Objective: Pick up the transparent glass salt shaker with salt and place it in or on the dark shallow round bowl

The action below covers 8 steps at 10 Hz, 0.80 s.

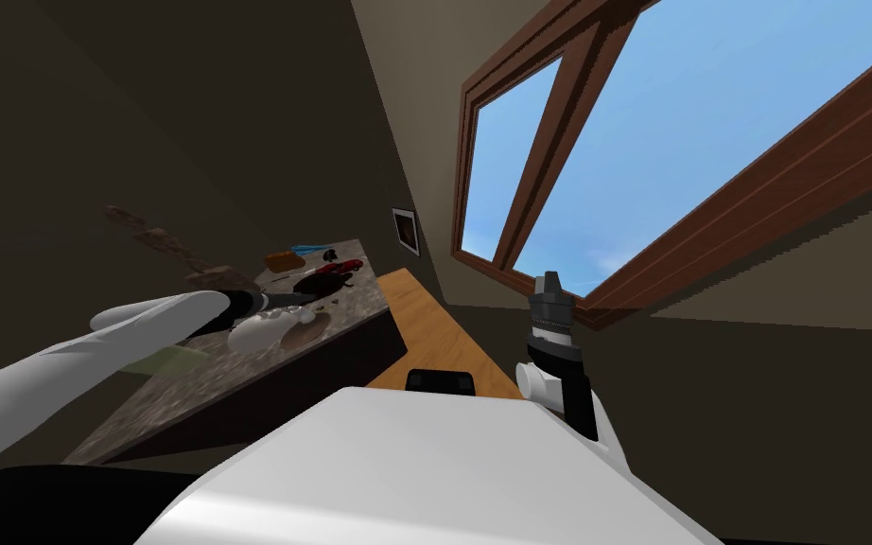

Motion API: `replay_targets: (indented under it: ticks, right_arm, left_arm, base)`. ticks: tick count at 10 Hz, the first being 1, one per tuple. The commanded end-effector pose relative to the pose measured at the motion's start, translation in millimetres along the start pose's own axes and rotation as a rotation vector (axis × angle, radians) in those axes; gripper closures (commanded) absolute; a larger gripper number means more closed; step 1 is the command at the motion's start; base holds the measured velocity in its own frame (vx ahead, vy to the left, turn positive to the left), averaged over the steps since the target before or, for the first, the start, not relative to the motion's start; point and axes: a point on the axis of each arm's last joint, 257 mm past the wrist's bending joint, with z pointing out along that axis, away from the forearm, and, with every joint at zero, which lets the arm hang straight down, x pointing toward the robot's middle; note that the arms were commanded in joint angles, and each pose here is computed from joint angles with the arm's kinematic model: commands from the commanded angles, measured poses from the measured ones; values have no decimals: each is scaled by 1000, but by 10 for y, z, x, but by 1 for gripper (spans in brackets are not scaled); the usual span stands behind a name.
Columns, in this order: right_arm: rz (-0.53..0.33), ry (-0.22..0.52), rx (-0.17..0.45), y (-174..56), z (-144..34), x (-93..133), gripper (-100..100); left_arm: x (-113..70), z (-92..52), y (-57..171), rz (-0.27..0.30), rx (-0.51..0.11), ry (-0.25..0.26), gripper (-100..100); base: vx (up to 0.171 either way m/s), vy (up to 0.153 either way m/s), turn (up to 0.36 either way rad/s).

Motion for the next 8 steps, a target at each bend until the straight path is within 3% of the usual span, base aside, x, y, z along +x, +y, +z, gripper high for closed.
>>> replay_targets:
  ticks: [1,2,3,8]
  right_arm:
    - [0,0,0,0,0,0,0]
    - [0,0,0,0,0,0,0]
    - [0,0,0,0,0,0,0]
    - [0,0,0,0,0,0,0]
  left_arm:
    - [146,-87,14,0,-1,-1,-100]
    - [94,-62,4,0,0,1,-100]
    - [101,-69,5,-1,-1,-1,0]
    - [100,-68,5,-1,-1,-1,0]
  base:
    - [-13,-9,11]
    - [-6,-3,1]
    - [0,0,0]
    - [0,0,0]
